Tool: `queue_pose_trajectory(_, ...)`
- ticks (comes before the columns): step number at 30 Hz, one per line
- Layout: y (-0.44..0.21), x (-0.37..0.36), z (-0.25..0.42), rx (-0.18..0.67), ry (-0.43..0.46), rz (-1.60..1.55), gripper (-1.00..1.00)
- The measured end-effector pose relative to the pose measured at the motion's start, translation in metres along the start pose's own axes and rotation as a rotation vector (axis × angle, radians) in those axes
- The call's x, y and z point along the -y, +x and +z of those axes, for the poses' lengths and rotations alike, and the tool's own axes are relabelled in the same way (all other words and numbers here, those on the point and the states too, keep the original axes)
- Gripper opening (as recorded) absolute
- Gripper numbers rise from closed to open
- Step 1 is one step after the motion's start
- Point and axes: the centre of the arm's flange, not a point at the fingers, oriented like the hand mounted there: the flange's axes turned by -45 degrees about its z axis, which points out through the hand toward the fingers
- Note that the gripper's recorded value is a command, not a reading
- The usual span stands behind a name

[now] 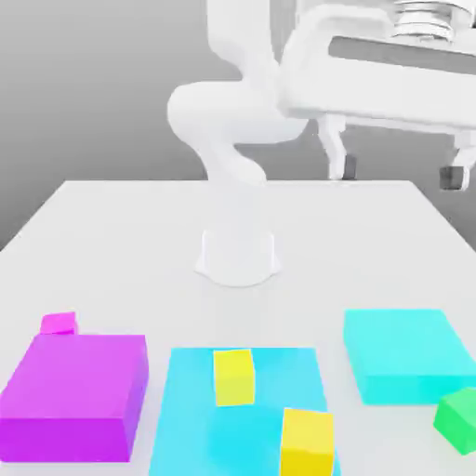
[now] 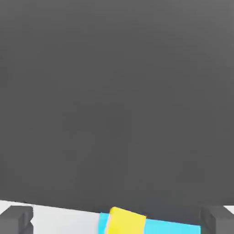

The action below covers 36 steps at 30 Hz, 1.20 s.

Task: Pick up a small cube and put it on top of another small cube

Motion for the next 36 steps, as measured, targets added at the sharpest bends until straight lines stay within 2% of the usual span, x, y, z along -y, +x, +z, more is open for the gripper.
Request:
queue_pose_trajectory(7,-0.035,0.087,0.103,0.152,0.059,-0.111,0.0)
queue_pose_trajectory(14,-0.098,0.166,0.184,0.302,0.152,-0.193,0.0)
queue_pose_trajectory(19,-0.131,0.19,0.247,0.331,0.175,-0.207,0.0)
queue_pose_trajectory(20,-0.134,0.191,0.254,0.332,0.175,-0.208,-1.0)
queue_pose_trajectory(26,-0.136,0.192,0.258,0.331,0.176,-0.208,-1.0)
queue_pose_trajectory(31,-0.116,0.182,0.208,0.334,0.176,-0.204,-1.0)
queue_pose_trajectory(36,-0.101,0.102,0.198,0.375,0.177,-0.071,-1.0)
